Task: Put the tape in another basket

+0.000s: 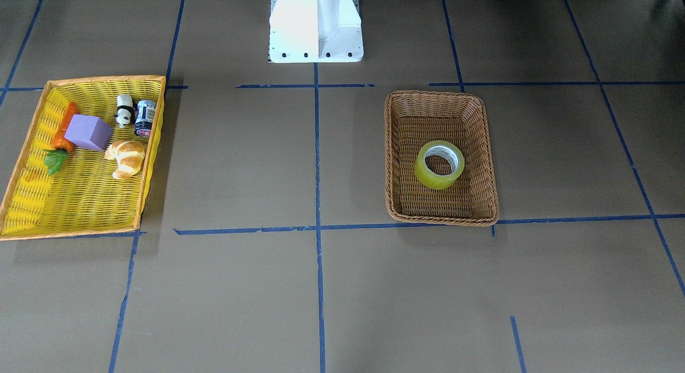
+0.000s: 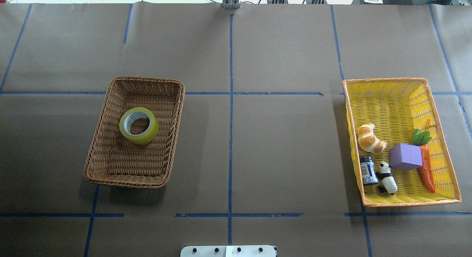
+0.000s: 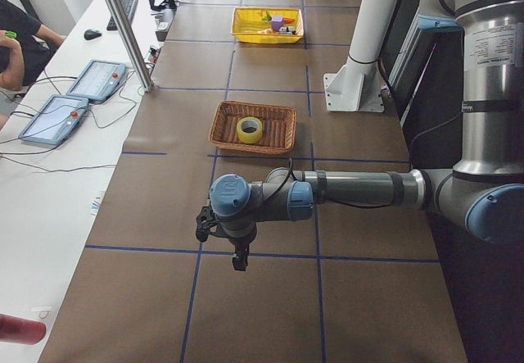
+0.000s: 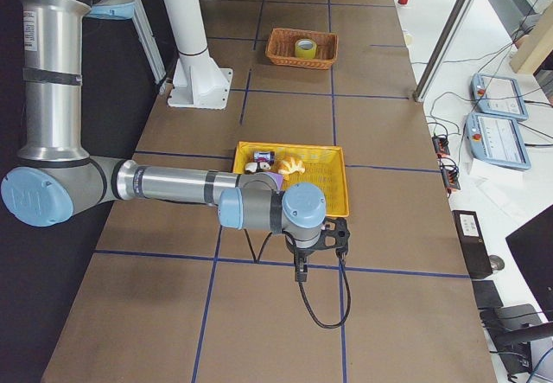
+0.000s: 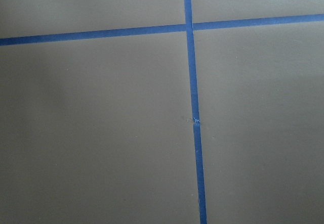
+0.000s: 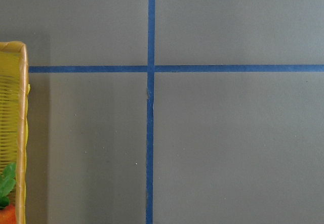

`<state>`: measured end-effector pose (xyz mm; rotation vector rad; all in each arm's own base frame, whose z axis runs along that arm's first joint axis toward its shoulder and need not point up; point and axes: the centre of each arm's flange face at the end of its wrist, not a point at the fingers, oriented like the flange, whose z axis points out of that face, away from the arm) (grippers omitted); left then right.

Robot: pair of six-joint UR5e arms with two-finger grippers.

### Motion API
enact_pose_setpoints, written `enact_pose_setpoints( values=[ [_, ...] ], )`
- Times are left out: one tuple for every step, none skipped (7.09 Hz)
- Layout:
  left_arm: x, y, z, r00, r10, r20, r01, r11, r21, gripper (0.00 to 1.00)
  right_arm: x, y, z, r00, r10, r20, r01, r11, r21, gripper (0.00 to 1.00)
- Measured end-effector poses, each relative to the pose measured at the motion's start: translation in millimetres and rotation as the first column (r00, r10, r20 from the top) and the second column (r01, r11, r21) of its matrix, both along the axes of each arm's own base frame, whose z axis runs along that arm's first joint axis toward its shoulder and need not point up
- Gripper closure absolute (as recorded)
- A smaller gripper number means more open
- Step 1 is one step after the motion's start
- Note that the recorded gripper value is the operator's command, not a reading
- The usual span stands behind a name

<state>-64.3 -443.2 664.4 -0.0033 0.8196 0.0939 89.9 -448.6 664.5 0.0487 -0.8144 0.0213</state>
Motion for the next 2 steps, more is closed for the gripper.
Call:
enact_pose_setpoints(
  values=[
    [0.0,0.4,0.7,1.000,0.000,0.000,0.000,1.000,-0.001,0.00,0.0,0.6,-0.2,1.000,0.000,0.000,0.000,1.000,0.001,0.00],
    [0.0,0.5,0.7,1.000,0.001,0.000,-0.001,1.000,-0.001,0.00,-0.1,1.0,-0.2,1.000,0.000,0.001,0.000,1.000,0.001,0.00]
  ],
)
